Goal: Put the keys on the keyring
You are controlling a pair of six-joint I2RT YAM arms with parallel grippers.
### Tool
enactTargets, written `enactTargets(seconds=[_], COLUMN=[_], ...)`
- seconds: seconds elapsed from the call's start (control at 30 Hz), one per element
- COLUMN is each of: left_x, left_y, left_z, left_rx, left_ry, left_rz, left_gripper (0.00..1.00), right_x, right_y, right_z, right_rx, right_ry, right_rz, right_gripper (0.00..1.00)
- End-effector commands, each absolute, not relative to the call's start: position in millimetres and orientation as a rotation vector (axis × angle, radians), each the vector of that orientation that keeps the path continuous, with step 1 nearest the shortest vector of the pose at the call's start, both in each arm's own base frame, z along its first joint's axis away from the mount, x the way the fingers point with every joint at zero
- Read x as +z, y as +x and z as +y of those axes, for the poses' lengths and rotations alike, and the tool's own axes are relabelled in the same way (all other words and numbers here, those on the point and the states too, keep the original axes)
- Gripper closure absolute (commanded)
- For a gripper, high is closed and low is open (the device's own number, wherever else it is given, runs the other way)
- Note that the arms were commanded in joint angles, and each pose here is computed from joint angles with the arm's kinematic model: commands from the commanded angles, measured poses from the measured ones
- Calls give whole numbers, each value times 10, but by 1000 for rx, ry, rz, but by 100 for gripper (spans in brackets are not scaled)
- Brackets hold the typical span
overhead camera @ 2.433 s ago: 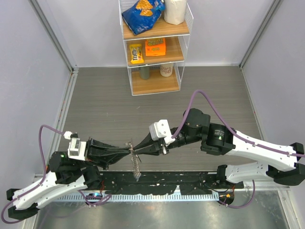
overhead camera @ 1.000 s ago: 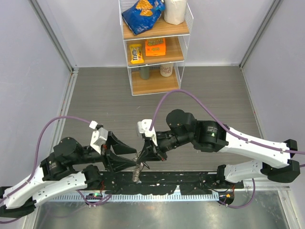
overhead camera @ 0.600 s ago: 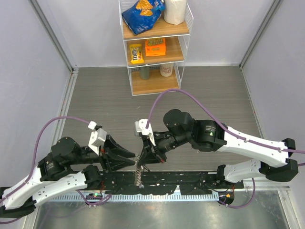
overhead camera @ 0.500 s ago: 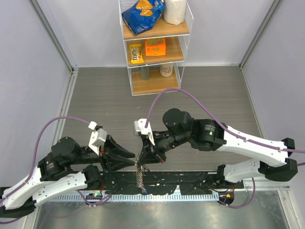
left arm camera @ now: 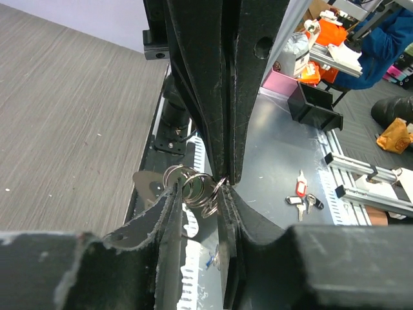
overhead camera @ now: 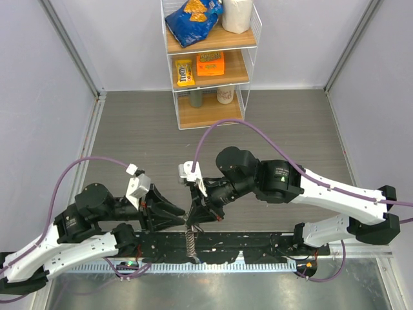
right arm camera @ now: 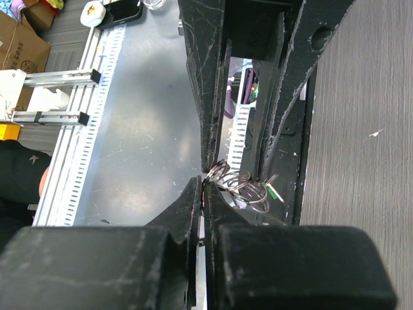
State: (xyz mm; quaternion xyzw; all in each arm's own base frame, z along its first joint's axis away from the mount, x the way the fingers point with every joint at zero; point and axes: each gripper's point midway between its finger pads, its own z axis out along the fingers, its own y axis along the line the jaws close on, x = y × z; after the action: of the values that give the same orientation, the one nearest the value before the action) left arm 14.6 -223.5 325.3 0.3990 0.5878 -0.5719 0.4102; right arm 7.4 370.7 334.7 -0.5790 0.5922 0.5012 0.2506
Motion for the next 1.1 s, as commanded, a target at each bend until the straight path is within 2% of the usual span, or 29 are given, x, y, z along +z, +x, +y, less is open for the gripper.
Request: enactTargets(seconds=[0.0,0.07,0.17,0.63,0.7,0.77,0.8,1.07], left_x=[3337,3338,3338,3355,3356,3351,3351,3315], left_y=[11,4,-19,-31,-37,-39,-44,23], left_z=[-2236,-2240,-2251,-2256,-2262,-2275,-2277,-2282], left_rx=[-1508,-1512,-1523,-1532,-1535,-1536,-1537,-1486], left_ry=[1059,1064,1080,1085,1092,1100,1106,1104], left_rz=[1460,1456,1454,1439,1437,1438,1434,1425], left_gripper=[74,80,82,79,84,98,100,100], right_x=[3758,3759,3765,3732,3735,3725,3723,3708], right_y=[232,255,277,316,317,303,308,294], right_z=[3872,3888,3906,3955,3957,3956,3961,3911], right_rx=[1351,1341,1337,1327,1328,1331,1332,1331], right_ry=[-1457,-1447,-1436,-1428,-1428,-1434,-1434,-1431], right_rz=[1490,1497,1504,1523,1522,1524,1524,1512], right_gripper=[95,95,95,95,95,94,95,94])
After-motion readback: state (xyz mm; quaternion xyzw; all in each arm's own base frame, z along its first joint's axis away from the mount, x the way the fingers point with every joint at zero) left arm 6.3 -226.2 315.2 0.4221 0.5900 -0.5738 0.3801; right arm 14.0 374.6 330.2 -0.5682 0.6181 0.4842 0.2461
